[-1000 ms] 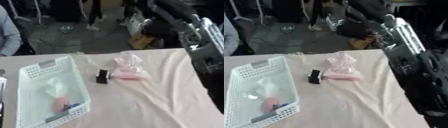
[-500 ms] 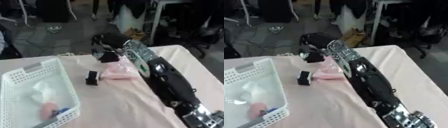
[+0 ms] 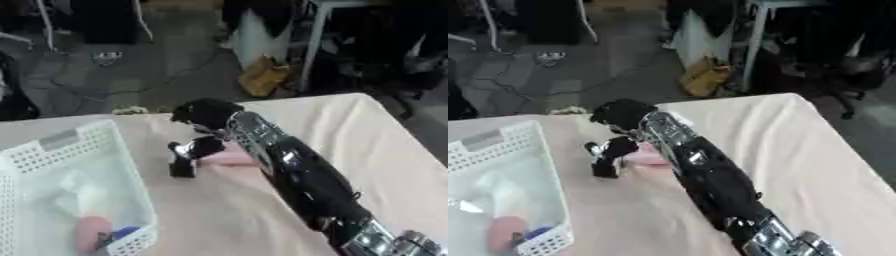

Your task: Pick up objects on the table and place them in the box.

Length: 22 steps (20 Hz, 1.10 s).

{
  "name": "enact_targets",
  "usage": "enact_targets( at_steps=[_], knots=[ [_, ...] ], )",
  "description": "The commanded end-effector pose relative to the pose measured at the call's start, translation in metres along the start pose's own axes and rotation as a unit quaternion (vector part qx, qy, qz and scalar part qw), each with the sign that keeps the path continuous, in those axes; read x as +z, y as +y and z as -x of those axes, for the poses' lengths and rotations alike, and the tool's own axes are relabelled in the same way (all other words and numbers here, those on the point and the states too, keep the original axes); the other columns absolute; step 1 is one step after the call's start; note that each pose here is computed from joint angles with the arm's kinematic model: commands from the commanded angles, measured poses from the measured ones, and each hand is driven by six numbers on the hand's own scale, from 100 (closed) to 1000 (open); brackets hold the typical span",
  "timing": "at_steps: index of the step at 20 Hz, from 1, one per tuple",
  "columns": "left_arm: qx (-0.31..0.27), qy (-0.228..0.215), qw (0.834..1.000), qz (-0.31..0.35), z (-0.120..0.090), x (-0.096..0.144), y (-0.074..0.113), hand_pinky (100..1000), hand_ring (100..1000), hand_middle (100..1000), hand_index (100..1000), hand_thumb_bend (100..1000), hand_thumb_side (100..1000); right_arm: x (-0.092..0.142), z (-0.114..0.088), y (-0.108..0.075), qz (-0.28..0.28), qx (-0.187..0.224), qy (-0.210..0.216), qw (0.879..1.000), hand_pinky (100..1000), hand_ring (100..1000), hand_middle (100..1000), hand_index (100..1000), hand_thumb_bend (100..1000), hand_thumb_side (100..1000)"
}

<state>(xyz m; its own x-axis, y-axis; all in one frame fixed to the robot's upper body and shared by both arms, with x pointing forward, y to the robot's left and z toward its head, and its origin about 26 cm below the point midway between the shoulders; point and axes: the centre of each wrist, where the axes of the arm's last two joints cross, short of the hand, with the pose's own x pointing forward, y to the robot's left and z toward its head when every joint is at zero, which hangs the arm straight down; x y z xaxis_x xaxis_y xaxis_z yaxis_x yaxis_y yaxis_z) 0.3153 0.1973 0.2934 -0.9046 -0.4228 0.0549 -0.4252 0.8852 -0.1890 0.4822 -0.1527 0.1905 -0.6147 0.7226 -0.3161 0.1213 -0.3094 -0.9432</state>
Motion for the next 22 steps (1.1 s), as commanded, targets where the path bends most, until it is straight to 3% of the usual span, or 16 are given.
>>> enact_targets(
  at_steps=[1,2,5,6,8,17,22],
  knots=[
    [0.011,-0.015,1.0,-0.013,-0.005,-0.009,-0.003,834,930,817,888,100,828,-0.004,0.004,0.002,0.007,0.001,-0.004,1.0,955,1000,976,1000,450,954],
    [0.012,-0.016,1.0,-0.014,-0.005,-0.01,-0.003,834,930,816,888,100,828,-0.004,0.004,0.006,0.002,-0.001,-0.007,1.0,971,1000,988,1000,496,913],
    [0.013,-0.016,1.0,-0.016,-0.005,-0.01,-0.003,834,930,816,888,100,827,-0.005,0.004,0.014,-0.019,-0.011,-0.017,1.0,972,1000,997,1000,520,883],
    [0.013,-0.016,1.0,-0.016,-0.005,-0.011,-0.003,834,930,816,887,100,826,-0.006,0.004,0.017,-0.025,-0.018,-0.021,0.999,969,1000,1000,1000,576,813],
    [0.014,-0.017,1.0,-0.017,-0.006,-0.011,-0.004,834,930,816,887,100,827,-0.006,0.003,0.023,-0.043,-0.038,-0.031,0.998,971,1000,1000,1000,583,797],
    [0.015,-0.019,1.0,-0.019,-0.006,-0.012,-0.004,835,930,815,883,100,823,-0.006,0.0,0.023,-0.099,-0.055,-0.053,0.992,969,1000,1000,1000,587,767],
    [0.016,-0.021,0.999,-0.02,-0.006,-0.013,-0.005,835,930,815,880,100,821,-0.004,0.003,0.02,-0.082,-0.057,-0.056,0.993,953,1000,994,1000,586,793]
  ],
)
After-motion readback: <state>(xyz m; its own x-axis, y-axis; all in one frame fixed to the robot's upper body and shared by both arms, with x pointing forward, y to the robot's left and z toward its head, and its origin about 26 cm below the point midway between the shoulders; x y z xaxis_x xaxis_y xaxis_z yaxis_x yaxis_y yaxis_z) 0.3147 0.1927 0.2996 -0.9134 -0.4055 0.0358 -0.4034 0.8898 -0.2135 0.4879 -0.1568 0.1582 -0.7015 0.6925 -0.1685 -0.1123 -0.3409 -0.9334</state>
